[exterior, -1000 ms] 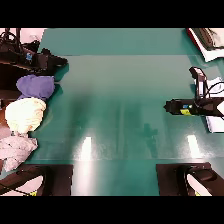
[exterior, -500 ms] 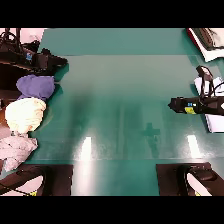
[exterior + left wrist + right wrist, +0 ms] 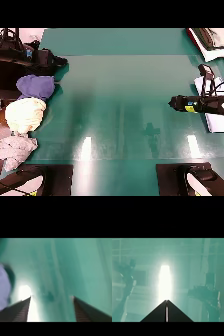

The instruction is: Fold the shirts.

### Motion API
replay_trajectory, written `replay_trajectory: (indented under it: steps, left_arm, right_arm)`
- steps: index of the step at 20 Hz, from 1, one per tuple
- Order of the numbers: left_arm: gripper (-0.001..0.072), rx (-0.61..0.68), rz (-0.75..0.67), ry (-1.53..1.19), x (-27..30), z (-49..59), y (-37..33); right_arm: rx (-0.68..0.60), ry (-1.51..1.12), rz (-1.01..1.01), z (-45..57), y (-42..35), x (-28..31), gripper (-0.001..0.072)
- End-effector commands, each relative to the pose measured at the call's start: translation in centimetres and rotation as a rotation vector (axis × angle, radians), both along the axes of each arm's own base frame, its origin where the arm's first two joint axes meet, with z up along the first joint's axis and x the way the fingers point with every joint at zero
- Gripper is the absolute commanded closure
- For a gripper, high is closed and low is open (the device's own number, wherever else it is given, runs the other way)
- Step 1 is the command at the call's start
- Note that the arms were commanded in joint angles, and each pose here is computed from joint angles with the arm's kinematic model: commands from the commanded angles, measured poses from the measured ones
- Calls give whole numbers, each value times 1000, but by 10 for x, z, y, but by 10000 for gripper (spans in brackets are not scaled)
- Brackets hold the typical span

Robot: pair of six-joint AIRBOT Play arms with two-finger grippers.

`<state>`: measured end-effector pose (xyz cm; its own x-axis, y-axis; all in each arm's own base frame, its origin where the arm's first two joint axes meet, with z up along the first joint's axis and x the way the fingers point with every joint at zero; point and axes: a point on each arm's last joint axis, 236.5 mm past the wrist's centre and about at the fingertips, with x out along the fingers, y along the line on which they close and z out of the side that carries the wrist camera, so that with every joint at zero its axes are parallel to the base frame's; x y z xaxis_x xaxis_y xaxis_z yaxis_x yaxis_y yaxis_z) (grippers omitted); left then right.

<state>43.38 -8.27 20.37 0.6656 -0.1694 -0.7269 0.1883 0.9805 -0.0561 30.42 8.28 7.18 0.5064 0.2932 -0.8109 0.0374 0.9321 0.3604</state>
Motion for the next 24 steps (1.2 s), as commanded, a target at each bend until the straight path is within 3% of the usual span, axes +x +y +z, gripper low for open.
replay_trajectory:
  steps: [1,9,20,21,22,23,24]
  left_arm:
    - [82,166,163,-106,44,-4,56]
    - [81,210,329,-6,130,-144,170]
    - [84,223,295,-129,183,-202,188]
    - [119,217,297,-140,185,-201,187]
    - [331,218,295,-151,187,-198,187]
    - [614,219,291,-167,189,-195,186]
    - [684,216,292,-177,191,-192,186]
  right_arm:
    - [1,-7,-2,1,0,1,695]
    - [-1,23,6,-3,0,-5,694]
    - [17,34,-25,-3,0,-5,694]
    - [17,34,-25,-3,0,-5,694]
    - [17,34,-25,-3,0,-5,694]
    - [17,34,-25,-3,0,-5,694]
    - [17,34,-25,-3,0,-5,694]
